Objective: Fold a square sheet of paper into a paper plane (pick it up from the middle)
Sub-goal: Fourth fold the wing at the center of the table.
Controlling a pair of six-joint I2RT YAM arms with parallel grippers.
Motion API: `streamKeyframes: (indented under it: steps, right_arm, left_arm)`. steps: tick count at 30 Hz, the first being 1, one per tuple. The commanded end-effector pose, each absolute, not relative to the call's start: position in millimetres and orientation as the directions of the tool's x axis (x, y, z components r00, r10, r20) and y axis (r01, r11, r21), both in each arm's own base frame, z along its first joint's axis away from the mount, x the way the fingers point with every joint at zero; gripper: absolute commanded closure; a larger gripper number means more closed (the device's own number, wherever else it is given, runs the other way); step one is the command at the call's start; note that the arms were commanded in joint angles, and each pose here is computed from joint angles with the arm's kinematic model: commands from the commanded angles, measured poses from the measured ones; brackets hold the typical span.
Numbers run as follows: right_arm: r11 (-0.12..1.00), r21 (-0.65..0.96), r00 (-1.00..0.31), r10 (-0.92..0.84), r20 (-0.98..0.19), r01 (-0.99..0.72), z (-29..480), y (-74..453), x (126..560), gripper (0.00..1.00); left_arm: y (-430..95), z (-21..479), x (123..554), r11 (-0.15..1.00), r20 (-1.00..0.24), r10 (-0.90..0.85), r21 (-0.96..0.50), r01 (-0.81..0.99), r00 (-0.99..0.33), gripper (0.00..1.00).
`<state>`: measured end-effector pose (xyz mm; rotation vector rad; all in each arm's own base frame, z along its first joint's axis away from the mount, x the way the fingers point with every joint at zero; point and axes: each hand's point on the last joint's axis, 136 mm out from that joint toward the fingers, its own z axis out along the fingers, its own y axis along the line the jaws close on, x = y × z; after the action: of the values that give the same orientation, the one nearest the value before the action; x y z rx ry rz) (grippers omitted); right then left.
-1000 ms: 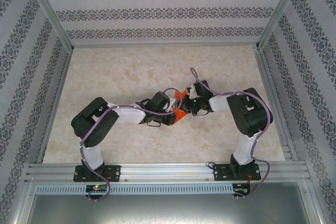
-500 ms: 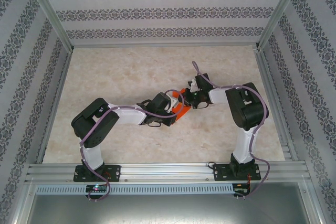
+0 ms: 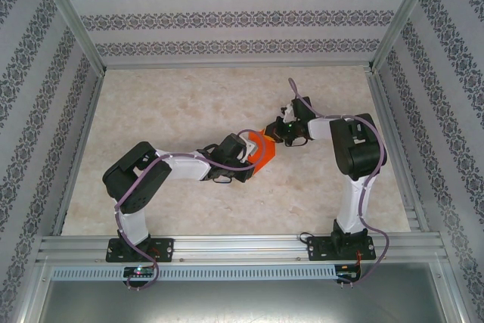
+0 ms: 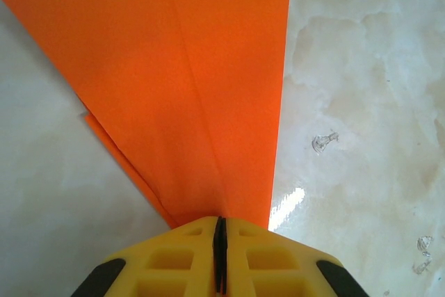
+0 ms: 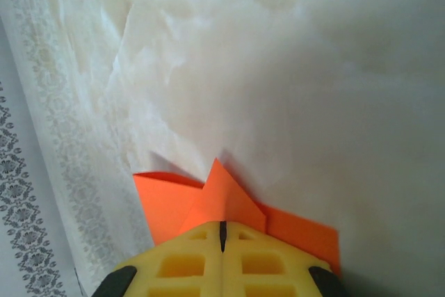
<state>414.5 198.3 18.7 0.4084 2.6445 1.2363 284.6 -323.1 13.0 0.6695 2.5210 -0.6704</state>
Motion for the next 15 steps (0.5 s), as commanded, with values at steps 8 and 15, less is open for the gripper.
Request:
streamKeyframes:
  steps: [8,15]
  right_arm:
    - [0.657,0.74,-0.916,0.37,-0.153,0.142,37,166,432,0.95]
    - [0.639,0.763,-0.925,0.34,-0.169,0.096,62,170,400,0.86]
  left_arm:
    - [-272,-35,222,0.831,-0.223,0.42,-0.297,0.471,-0.88,0.86]
    - [-297,2,238,0.799,-0.312,0.38,-0.364,0.479,-0.871,0.82]
